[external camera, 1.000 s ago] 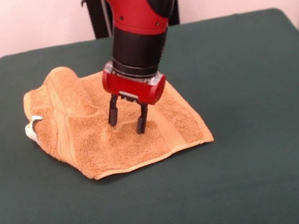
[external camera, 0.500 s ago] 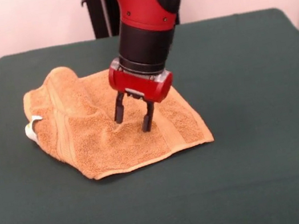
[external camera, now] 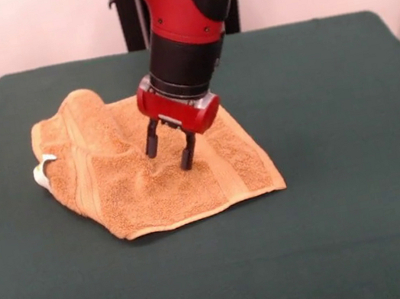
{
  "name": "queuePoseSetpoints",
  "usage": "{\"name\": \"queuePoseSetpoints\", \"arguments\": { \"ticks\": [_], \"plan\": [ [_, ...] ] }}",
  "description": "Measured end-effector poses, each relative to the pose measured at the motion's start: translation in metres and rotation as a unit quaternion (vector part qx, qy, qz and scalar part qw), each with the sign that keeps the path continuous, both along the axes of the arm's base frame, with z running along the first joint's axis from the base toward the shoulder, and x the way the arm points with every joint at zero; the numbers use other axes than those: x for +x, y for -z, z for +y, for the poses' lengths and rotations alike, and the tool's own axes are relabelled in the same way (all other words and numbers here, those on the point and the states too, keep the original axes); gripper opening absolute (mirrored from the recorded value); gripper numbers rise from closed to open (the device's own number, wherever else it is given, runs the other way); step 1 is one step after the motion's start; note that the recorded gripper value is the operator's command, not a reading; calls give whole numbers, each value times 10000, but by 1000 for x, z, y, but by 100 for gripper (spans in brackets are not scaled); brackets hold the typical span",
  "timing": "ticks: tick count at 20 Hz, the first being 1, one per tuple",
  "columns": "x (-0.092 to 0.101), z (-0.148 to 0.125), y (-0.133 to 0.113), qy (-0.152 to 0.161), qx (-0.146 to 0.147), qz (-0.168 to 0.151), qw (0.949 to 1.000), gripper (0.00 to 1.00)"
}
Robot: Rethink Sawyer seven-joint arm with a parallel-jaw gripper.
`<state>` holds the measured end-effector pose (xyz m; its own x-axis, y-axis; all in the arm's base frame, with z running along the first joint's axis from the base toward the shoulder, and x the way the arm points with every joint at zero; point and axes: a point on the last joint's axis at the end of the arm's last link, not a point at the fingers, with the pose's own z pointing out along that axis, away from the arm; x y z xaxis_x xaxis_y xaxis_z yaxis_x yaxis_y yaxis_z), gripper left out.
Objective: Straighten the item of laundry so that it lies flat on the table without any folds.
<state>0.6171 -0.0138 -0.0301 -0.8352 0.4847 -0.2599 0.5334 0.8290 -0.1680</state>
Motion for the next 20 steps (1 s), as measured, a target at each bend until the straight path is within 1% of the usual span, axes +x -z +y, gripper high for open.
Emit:
{"name": "queuePoseSetpoints", "arguments": {
  "ticks": [6,11,16,17,20],
  "plan": [
    [-2,0,2,27,31,11,10000,100],
    [2,-1,7,44,99,-122,9999,100],
    [2,2,16,45,169,-178,9997,100],
    [4,0,17,65,188,-235,9995,100],
    [5,-3,18,89,200,-276,9994,100]
  ]
}}
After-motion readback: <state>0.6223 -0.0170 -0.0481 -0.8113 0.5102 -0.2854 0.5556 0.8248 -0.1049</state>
